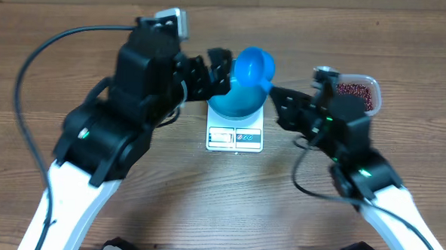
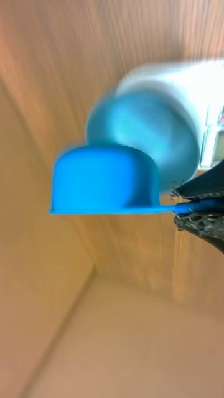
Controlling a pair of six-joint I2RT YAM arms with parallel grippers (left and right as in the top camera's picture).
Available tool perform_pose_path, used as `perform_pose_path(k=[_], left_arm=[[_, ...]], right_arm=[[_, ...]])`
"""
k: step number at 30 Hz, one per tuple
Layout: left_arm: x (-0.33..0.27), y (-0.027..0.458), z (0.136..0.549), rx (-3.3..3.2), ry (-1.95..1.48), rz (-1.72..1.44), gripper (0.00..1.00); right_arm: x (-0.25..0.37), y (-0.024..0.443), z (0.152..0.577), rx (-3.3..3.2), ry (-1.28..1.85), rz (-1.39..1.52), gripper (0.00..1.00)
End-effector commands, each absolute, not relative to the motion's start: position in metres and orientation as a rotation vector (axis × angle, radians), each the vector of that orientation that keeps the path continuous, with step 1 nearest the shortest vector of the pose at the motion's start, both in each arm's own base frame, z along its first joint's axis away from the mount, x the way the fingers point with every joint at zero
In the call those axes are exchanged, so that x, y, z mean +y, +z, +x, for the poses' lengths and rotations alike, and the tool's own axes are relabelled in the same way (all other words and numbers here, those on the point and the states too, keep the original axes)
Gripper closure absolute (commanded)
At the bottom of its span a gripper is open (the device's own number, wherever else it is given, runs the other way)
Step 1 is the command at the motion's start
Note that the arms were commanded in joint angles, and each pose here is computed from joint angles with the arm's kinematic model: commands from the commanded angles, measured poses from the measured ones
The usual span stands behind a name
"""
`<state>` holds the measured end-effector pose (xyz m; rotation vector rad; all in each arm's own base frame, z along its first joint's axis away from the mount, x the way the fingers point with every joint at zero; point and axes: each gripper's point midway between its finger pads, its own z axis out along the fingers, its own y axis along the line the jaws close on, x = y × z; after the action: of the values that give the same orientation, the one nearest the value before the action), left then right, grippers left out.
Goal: Scoop item into bowl and weigh 150g on scale
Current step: 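Grasp the scoop handle with the right gripper and release the left gripper, then move the left gripper down to the scale's button panel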
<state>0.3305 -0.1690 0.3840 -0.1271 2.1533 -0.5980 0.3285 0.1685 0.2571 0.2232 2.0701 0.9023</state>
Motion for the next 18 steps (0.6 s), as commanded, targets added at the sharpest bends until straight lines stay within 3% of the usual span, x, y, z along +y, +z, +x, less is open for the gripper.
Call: perform_pose_path(k=[1, 8, 10, 11, 12, 13, 18], left_arm=[[-0.148, 0.370, 0.333, 2.183, -0.386, -0.093, 0.02], [-0.164, 0.315, 0.339, 2.367, -0.353, -0.046, 0.25], [-0.171, 0.294, 0.338, 2.419, -0.337, -0.023, 0.44], [-0.174, 0.283, 0.337, 2.444, -0.326, -0.010, 0.59], [-0.177, 0.273, 0.335, 2.463, -0.319, 0.003, 0.91], [-0.182, 0.263, 0.333, 2.482, -0.314, 0.020, 0.95], [-0.197, 0.235, 0.322, 2.519, -0.312, 0.077, 0.96]], right_arm=[[0.112, 0.296, 0.311, 1.961, 0.644, 0.319, 0.96], [0.080, 0.301, 0.264, 1.969, 0.512, 0.293, 0.96], [0.073, 0.294, 0.258, 1.995, 0.469, 0.313, 0.96], [0.071, 0.290, 0.257, 2.008, 0.455, 0.319, 0.96], [0.070, 0.287, 0.255, 2.021, 0.450, 0.319, 0.96], [0.070, 0.286, 0.255, 2.028, 0.447, 0.320, 0.96], [0.071, 0.284, 0.254, 2.033, 0.478, 0.359, 0.96]])
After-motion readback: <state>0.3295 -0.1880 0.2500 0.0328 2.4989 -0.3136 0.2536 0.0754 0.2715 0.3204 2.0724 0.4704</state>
